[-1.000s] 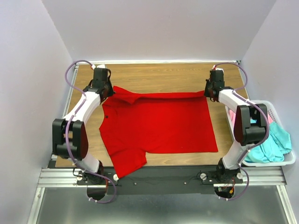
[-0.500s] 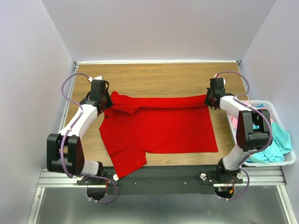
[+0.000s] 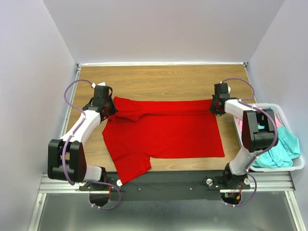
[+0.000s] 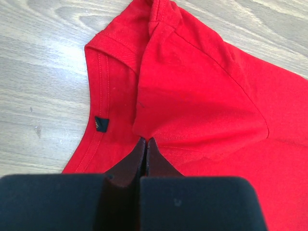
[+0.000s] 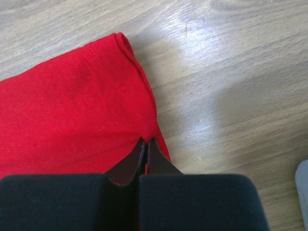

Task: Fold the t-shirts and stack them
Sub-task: Fold the tshirt

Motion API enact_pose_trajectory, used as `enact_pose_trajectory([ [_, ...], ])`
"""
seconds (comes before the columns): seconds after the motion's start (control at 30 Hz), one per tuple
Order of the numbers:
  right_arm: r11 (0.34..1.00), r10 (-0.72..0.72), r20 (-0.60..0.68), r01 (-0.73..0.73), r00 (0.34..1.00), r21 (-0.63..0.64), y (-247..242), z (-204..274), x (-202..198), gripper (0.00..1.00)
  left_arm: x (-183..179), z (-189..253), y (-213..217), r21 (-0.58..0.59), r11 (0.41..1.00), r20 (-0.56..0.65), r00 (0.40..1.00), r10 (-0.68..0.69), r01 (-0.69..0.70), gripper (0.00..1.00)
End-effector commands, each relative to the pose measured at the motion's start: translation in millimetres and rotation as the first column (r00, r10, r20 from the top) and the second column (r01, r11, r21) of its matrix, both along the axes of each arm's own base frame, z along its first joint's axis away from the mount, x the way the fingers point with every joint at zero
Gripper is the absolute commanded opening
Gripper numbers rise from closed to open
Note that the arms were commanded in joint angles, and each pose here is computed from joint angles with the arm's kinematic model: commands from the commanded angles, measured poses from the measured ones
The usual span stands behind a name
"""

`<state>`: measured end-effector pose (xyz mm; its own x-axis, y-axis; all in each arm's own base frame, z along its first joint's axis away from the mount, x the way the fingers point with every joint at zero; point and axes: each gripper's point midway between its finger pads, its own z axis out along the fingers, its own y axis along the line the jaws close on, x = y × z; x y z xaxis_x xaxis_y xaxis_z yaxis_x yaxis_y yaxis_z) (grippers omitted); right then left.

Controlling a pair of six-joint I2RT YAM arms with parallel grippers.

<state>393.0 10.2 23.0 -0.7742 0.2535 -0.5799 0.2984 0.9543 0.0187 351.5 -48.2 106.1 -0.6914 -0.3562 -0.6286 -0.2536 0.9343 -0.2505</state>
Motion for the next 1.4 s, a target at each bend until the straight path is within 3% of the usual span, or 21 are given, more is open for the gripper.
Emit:
enact_pose_trajectory([
  [0.0, 1.000, -0.030, -0.085, 0.030, 0.996, 0.002, -4.3, -17.9, -19.4, 0.02, -2.9, 4.7, 2.9, -0.005, 1.000, 0.011, 1.000, 0.013, -0.013, 0.00],
  [0.4, 1.000, -0.022, -0.151, 0.024, 0.988, 0.015, -1.3, -34.7, -26.6, 0.03, -10.8, 22.1, -1.3, -0.045, 0.998, 0.019, 0.999, 0.032, -0.032, 0.00],
  [0.73, 1.000, -0.024, -0.160, 0.026, 0.987, 0.011, -1.9, -35.9, -27.8, 0.02, -41.1, 23.5, -15.3, -0.111, 0.994, -0.005, 1.000, 0.013, -0.014, 0.00],
  [1.13, 1.000, -0.019, -0.178, 0.021, 0.984, 0.010, -1.7, -39.4, -30.3, 0.02, -71.4, -17.3, -43.9, -0.143, 0.990, -0.107, 0.994, -0.005, -0.010, 0.00],
  [1.37, 1.000, -0.019, -0.184, 0.022, 0.983, 0.011, -1.4, -40.5, -30.9, 0.03, -71.0, -10.4, -49.8, -0.144, 0.989, -0.086, 0.996, 0.008, -0.020, 0.00],
])
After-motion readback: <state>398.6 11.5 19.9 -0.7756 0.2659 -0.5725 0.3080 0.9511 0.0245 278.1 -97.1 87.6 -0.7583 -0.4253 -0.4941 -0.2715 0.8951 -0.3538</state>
